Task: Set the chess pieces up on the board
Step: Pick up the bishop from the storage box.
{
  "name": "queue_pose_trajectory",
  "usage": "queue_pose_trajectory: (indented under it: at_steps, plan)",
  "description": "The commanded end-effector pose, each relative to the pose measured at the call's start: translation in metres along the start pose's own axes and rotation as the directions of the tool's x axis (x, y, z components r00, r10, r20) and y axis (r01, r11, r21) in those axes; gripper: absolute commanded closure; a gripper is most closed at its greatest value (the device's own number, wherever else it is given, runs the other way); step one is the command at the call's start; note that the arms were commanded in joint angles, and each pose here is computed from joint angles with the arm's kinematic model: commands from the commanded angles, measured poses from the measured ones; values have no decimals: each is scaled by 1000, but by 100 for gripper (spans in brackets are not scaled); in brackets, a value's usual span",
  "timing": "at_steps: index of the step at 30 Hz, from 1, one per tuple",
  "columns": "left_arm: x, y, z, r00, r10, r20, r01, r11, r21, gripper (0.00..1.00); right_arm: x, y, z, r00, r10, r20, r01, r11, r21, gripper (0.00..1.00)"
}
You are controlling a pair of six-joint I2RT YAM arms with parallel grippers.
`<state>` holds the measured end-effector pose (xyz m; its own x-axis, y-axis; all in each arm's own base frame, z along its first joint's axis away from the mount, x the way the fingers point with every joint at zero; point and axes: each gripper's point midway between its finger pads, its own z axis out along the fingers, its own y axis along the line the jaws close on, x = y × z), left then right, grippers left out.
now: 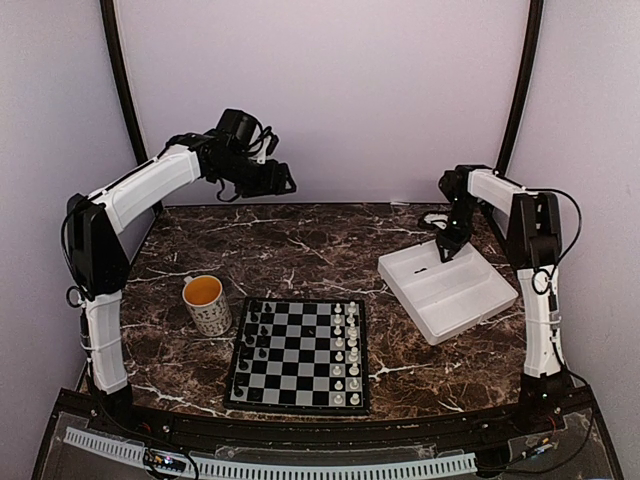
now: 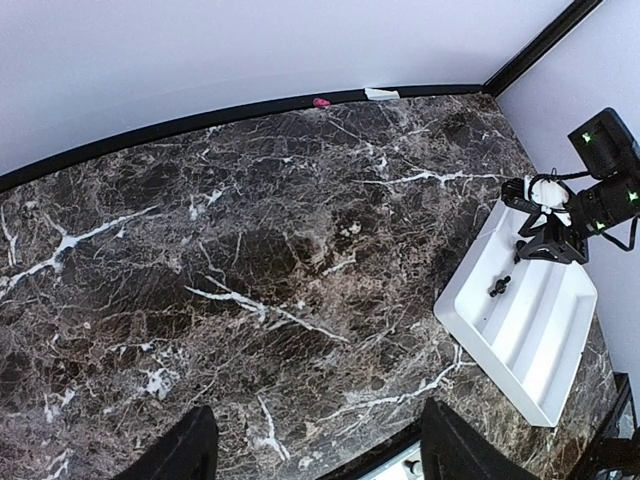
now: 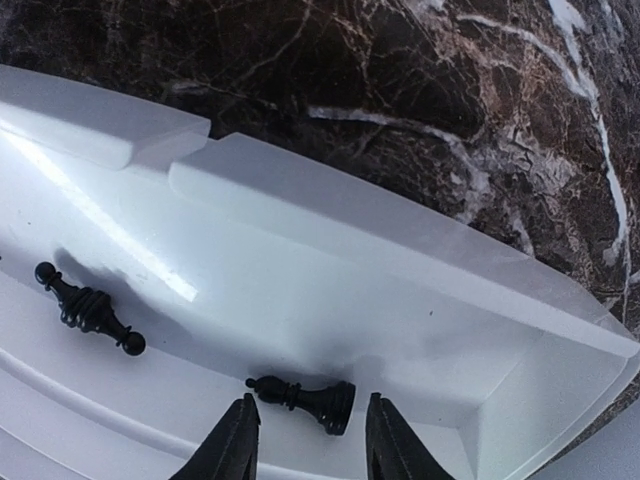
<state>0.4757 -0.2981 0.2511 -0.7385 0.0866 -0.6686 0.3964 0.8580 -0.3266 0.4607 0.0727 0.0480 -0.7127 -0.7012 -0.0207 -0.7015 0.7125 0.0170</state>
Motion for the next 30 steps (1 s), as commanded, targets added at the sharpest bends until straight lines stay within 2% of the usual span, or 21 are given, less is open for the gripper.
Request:
queue_pose_trajectory:
  at_steps: [1, 10, 14, 23, 30]
  plan:
    - [-12, -4, -6, 999, -22, 27, 21, 999, 38, 28, 23, 3, 21, 993, 39, -115, -44, 998, -46, 62]
    - [-12, -1, -7, 999, -39, 21, 38, 998, 43, 28, 35, 2, 29, 984, 55, -167, -63, 997, -48, 59]
    - [-12, -2, -8, 999, -44, 22, 43, 998, 45, 28, 37, 7, 28, 985, 53, -165, -66, 995, -70, 72]
    - [-20, -6, -11, 998, -49, 45, 46, 997, 65, 28, 11, 11, 5, 999, 19, -34, -23, 993, -117, 91]
    - [-32, -17, -18, 996, -30, 81, 21, 994, 111, 30, -8, 17, -42, 994, 18, 112, -4, 992, -125, 96]
